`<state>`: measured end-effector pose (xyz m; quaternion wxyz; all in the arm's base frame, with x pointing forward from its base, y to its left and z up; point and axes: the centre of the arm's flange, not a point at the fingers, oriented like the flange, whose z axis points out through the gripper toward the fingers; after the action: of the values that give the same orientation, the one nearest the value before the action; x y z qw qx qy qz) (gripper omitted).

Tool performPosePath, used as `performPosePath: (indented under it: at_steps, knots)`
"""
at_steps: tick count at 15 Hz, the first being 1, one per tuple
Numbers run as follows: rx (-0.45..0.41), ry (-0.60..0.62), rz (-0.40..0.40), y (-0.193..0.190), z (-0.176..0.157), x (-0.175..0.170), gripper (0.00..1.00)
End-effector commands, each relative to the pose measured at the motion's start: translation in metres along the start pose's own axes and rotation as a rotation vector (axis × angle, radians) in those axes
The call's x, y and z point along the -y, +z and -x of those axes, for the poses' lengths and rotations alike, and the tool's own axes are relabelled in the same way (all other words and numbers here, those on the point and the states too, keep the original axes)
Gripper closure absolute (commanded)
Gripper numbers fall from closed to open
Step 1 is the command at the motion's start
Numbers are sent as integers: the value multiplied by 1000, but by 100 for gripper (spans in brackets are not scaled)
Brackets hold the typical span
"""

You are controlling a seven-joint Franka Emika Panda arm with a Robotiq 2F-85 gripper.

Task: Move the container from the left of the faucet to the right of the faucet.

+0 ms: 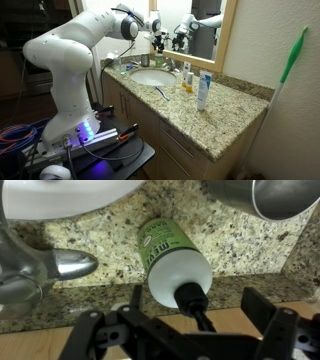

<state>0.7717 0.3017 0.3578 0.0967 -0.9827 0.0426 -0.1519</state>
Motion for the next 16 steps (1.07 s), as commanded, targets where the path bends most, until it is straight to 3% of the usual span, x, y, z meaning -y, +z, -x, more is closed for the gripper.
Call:
performPosePath:
  at_steps: [1, 16]
  knots:
    - [-66, -25, -15, 2, -14, 9, 0]
    - [-102, -24, 38, 11, -6, -3, 0]
